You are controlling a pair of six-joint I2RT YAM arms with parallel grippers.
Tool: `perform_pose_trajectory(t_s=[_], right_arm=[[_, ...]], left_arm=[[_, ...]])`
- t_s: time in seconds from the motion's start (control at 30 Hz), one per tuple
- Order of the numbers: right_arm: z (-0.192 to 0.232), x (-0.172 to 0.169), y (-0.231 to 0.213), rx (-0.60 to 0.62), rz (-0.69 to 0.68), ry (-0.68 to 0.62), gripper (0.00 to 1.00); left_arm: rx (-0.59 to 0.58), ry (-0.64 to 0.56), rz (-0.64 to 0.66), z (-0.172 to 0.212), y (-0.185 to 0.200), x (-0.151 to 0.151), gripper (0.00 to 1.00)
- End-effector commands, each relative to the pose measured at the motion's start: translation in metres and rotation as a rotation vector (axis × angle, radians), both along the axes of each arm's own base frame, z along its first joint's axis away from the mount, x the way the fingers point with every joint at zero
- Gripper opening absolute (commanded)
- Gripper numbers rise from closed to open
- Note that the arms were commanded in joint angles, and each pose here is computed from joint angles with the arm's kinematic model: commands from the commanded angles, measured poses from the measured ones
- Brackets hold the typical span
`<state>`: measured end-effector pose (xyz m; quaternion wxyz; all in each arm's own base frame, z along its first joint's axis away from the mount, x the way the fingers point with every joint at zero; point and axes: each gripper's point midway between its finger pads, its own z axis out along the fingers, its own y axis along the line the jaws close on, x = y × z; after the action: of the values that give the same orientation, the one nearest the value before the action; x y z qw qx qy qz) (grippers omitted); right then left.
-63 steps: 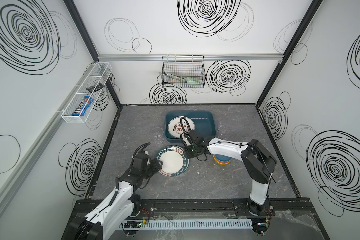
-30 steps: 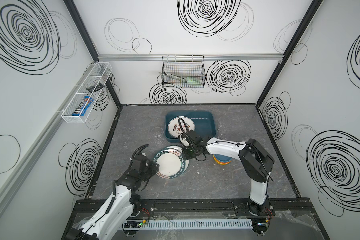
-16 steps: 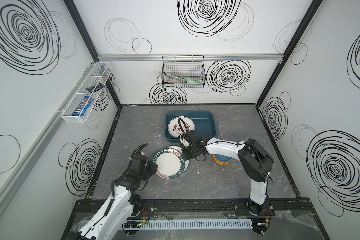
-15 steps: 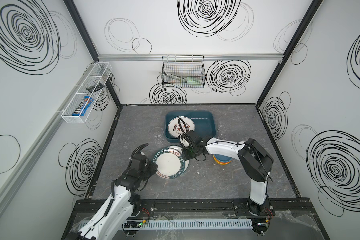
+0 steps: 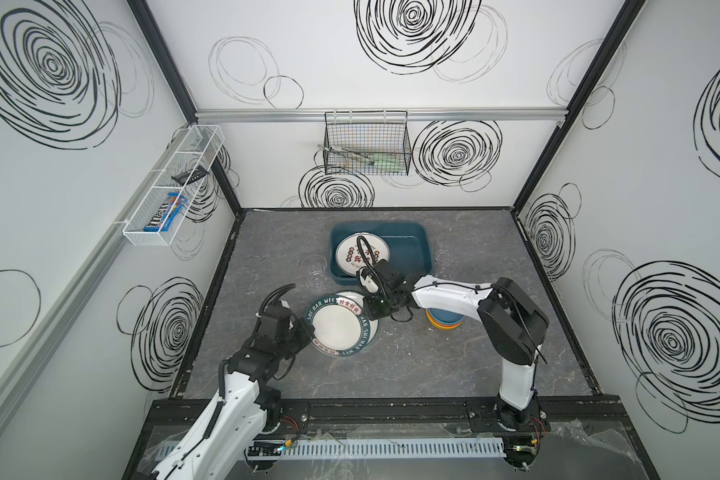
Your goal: Place the mixed dishes into the plastic bin
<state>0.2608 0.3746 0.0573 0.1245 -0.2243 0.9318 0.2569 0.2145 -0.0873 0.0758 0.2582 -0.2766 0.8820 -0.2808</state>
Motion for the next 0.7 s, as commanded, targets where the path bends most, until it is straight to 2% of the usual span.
perform_pose_trajectory(t_s=[0.0,0.3,0.57,0.67], right_arm=[[0.044,0.009,-0.001,0.113,-0.028,-0.048,0.28],[0.088,0.015,-0.031,0.275,-0.09,-0.056,0.39],[0.099,0.017,-0.057,0.386,-0.146,-0.037,0.42],[0.102,0.012,-0.06,0.424,-0.136,-0.015,0.43]], left_arm=[[-0.05,-0.116,-0.017,0.039,-0.008,0.016,0.0],[-0.139,-0.202,-0.05,0.073,-0.021,0.022,0.0],[-0.272,-0.3,-0.11,0.099,-0.042,0.026,0.0],[-0.285,-0.321,-0.12,0.104,-0.046,0.027,0.0]])
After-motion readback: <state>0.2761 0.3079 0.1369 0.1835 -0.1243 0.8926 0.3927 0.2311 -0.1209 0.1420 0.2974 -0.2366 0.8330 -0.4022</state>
